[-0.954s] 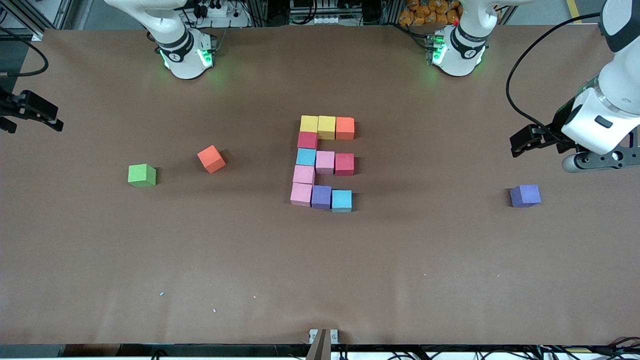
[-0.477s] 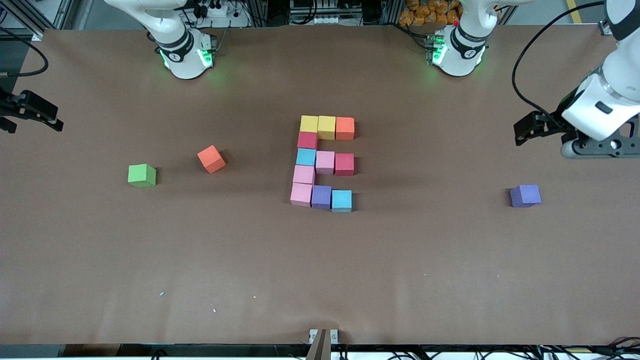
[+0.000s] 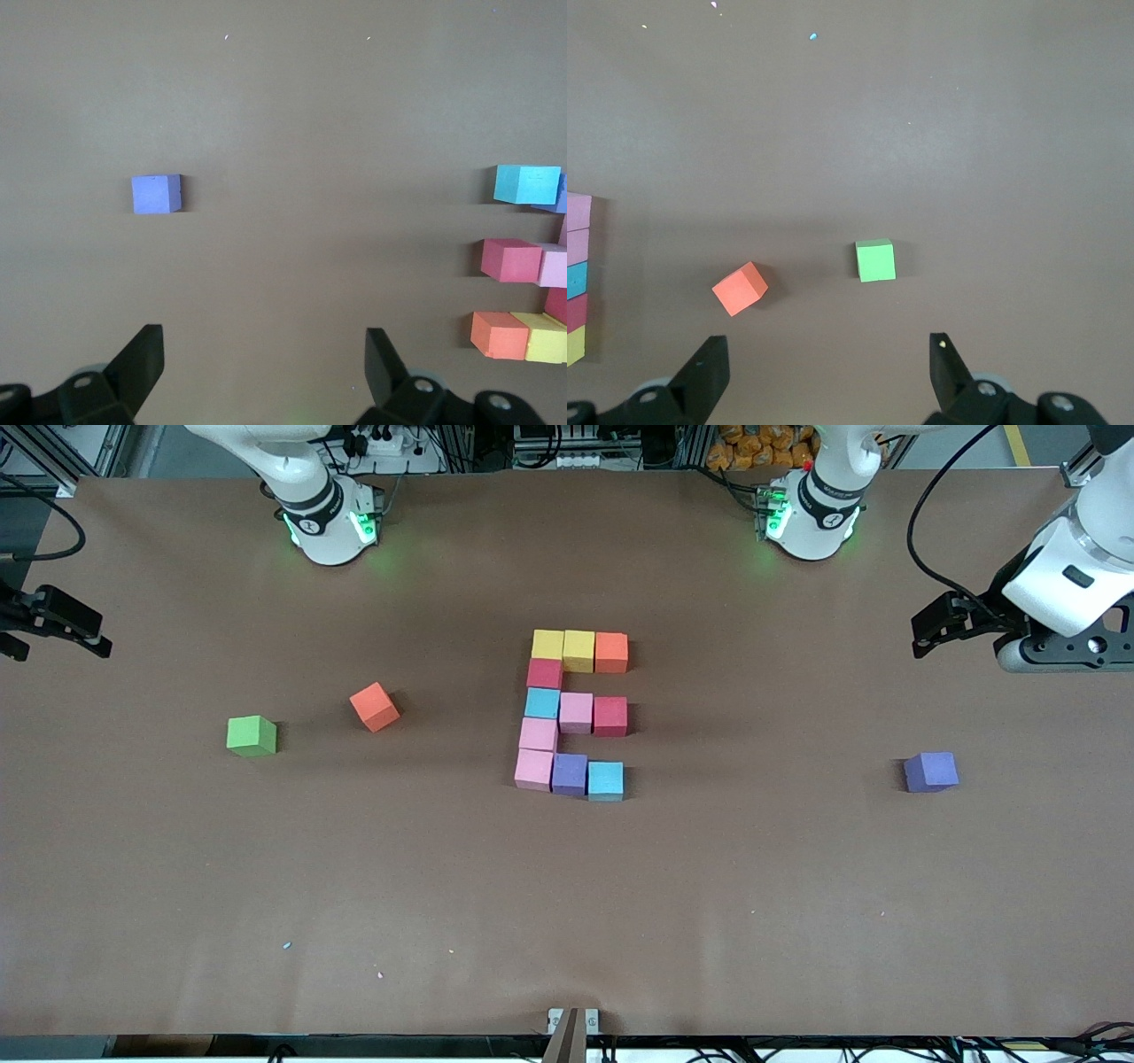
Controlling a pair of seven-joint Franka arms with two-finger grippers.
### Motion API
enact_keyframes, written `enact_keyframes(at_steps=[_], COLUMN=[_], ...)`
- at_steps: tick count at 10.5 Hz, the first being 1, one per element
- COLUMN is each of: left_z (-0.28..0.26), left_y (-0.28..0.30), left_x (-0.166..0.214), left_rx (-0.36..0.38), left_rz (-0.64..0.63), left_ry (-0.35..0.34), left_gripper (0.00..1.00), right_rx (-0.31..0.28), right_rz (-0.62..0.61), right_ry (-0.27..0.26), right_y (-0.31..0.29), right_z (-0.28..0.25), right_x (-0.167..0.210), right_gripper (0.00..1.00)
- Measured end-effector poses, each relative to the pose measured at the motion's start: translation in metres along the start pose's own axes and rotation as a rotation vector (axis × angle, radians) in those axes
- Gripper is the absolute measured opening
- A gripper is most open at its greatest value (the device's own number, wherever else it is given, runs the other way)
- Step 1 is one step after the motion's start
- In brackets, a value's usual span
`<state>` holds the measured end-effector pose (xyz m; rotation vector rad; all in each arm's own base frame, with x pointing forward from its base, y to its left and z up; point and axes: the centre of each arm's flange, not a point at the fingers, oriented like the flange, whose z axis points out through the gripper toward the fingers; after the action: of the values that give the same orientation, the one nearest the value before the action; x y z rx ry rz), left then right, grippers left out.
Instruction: Arrange 11 blocks into digit 3
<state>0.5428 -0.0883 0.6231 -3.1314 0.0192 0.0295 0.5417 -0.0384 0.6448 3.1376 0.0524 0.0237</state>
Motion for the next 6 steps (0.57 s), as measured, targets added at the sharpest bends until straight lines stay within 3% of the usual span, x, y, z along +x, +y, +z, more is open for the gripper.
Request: enact_keyframes(at_steps=[6], left_z=[0.0], left_y=[-0.013], left_x=[0.002], left_rx=[-0.001], left_rz=[-0.024], left_ry=[0.002], left_gripper=[1.0], right_rx=[0.0], right_rz=[0.0], right_ry=[0.0], right_y=[0.0], right_z=[0.0], right_x=[0.0], right_gripper=[1.0])
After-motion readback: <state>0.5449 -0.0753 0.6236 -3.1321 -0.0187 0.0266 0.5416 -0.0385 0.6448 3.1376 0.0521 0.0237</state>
